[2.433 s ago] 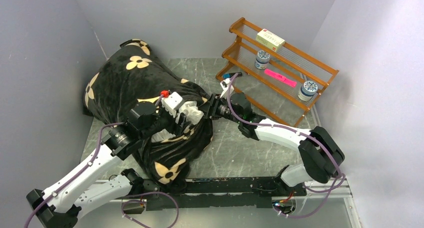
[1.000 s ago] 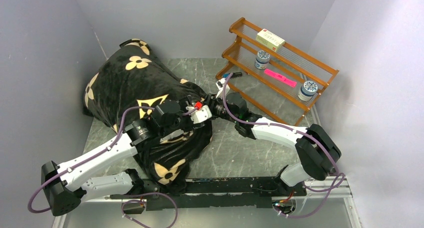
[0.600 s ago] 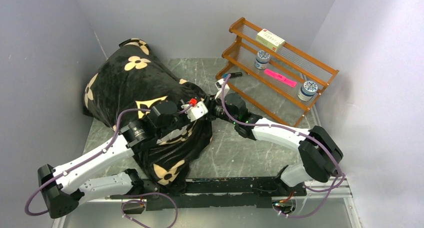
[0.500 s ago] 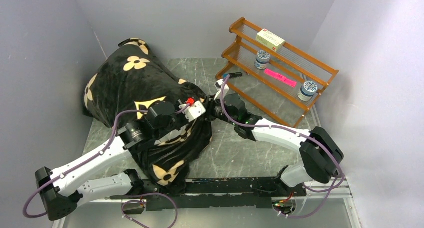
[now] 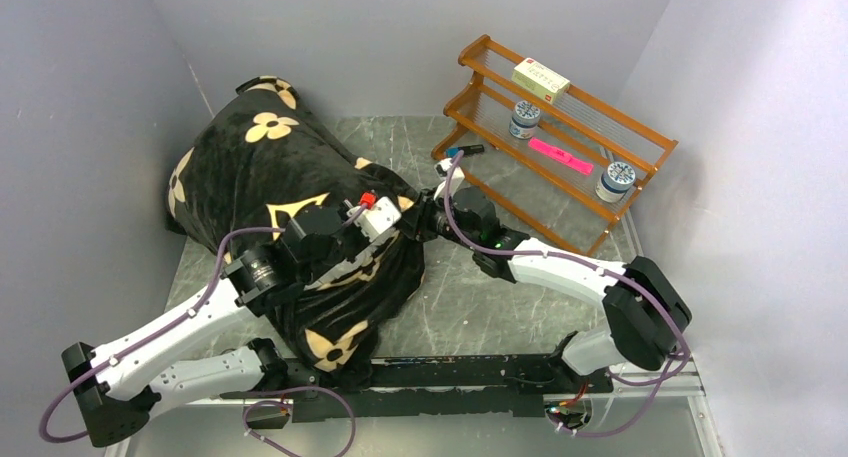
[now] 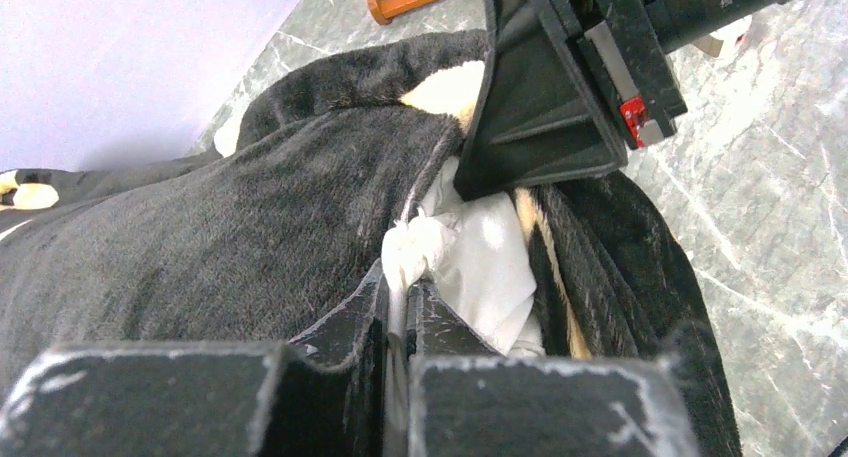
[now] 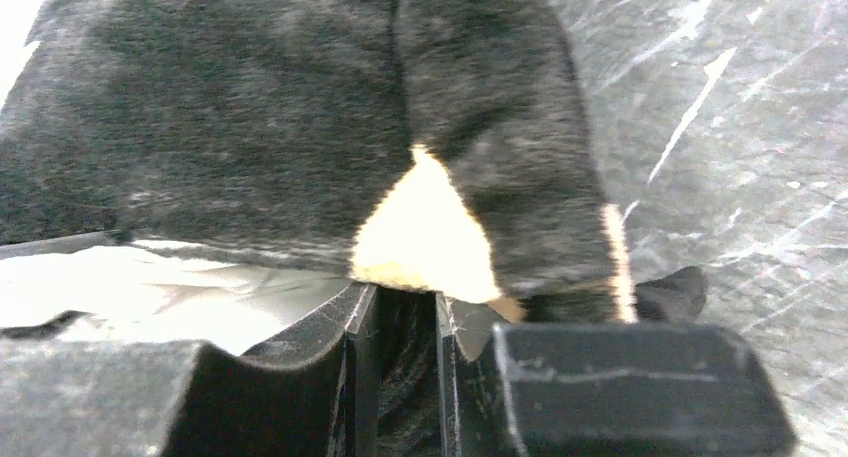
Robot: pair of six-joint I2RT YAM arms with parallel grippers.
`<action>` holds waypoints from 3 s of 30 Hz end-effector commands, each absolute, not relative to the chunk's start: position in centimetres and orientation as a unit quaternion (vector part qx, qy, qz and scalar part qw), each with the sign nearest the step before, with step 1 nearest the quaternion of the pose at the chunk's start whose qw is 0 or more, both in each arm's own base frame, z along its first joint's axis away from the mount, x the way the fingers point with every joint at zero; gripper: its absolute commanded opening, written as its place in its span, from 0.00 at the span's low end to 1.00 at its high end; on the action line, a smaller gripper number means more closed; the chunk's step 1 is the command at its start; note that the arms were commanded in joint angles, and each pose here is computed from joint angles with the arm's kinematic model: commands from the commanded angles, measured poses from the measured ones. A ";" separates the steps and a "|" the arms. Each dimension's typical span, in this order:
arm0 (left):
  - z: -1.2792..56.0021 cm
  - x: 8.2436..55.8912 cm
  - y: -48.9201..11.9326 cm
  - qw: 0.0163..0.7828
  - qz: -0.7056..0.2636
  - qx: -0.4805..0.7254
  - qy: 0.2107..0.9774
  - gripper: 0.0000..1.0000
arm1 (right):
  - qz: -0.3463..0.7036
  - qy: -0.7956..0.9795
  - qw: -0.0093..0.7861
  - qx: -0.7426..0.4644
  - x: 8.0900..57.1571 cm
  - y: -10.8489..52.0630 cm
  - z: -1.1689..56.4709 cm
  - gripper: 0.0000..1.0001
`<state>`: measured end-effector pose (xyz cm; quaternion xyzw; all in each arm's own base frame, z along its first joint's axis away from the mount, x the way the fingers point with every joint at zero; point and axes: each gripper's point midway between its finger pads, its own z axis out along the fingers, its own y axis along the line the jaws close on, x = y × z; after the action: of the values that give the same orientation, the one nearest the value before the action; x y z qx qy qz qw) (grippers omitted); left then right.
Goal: Remove the pillowcase from the pillow
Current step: Remove the pillow from the pillowcase.
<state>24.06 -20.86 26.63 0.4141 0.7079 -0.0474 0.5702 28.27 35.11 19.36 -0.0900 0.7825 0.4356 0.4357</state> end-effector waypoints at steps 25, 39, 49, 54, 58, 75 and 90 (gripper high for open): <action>31.6 20.9 -15.6 0.631 -0.092 0.299 0.710 0.05 | 0.286 0.875 0.390 -0.003 39.6 24.8 6.9 0.00; 33.7 19.8 -18.2 0.662 -0.173 0.311 0.660 0.05 | 0.301 0.860 0.410 -0.046 39.4 23.7 9.8 0.00; 37.5 17.2 -16.2 0.692 -0.226 0.275 0.629 0.05 | 0.279 0.873 0.399 0.013 45.4 20.7 8.5 0.00; 37.2 16.9 -17.6 0.682 -0.245 0.298 0.621 0.05 | 0.317 0.863 0.393 -0.014 46.6 22.7 9.2 0.00; 35.3 18.4 -19.8 0.654 -0.230 0.324 0.644 0.05 | 0.340 0.850 0.400 -0.038 46.1 23.5 11.0 0.14; 28.8 23.7 -20.8 0.574 -0.107 0.307 0.751 0.68 | 0.325 0.830 0.442 -0.102 35.5 21.0 18.0 0.58; 24.7 24.7 -16.6 0.518 -0.011 0.264 0.813 0.92 | 0.385 0.686 0.503 -0.358 23.4 29.2 26.3 0.69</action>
<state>23.41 -18.35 24.27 0.3072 0.7984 -0.0465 0.5157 25.22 26.79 25.45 -0.2716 0.7354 0.3719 0.4971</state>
